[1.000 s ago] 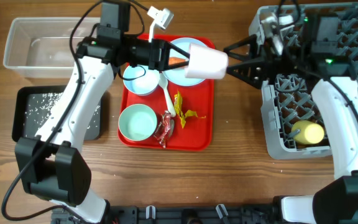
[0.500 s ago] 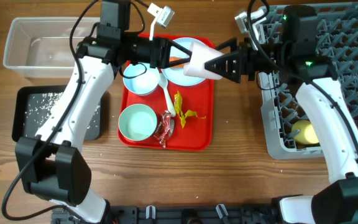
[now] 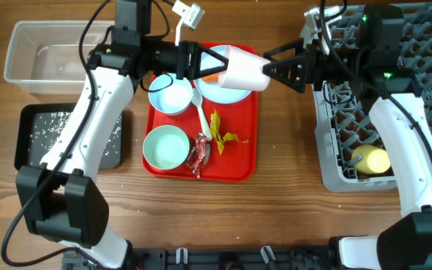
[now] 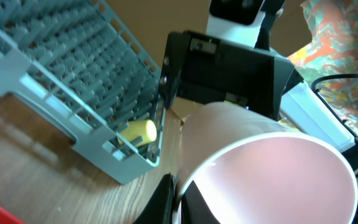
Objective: Sort waste into correct bins and load items into the dishwasher rack
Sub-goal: 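Hand the pink cup from the left gripper to the right gripper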
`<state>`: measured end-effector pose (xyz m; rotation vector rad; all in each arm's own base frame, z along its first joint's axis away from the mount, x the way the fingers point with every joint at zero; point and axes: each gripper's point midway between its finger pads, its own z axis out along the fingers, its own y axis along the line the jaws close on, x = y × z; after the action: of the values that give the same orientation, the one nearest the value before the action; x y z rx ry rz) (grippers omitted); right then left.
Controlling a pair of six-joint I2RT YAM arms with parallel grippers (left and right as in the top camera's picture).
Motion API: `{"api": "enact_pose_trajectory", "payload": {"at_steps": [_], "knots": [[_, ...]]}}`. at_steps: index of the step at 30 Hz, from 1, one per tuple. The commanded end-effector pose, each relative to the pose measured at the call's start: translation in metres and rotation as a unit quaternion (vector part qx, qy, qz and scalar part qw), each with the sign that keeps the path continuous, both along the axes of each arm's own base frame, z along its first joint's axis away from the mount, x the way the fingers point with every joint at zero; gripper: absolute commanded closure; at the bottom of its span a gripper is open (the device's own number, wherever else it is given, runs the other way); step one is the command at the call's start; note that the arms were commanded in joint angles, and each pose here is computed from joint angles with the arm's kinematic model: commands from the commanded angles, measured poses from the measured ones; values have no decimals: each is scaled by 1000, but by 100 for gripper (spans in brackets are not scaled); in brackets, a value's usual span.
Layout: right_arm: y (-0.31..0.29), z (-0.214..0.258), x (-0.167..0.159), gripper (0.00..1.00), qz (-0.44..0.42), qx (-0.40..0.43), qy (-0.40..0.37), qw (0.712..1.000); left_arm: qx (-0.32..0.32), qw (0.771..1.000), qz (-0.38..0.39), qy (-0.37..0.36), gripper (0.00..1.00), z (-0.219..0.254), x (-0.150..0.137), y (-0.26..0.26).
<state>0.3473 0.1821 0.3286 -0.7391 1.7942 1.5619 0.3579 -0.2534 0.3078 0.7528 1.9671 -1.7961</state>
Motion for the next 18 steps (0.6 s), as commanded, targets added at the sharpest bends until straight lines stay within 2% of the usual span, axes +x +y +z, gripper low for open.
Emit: {"api": "enact_pose_trajectory", "payload": {"at_steps": [1, 8, 12, 15, 18], "knots": [[1, -13, 4, 24, 3, 2, 30, 1000, -26, 999, -17, -7, 96, 25, -4, 1], [7, -8, -1, 24, 24, 11, 16, 1000, -28, 999, -13, -25, 96, 29, 0, -1], [5, -2, 3, 24, 21, 16, 14, 1000, -26, 999, -20, -12, 96, 27, -5, -5], [-17, 14, 12, 24, 10, 33, 2, 999, -26, 999, -26, -10, 96, 26, -8, -9], [-46, 20, 15, 18, -2, 44, 2, 999, -27, 999, -26, -17, 96, 28, -7, -9]]}}
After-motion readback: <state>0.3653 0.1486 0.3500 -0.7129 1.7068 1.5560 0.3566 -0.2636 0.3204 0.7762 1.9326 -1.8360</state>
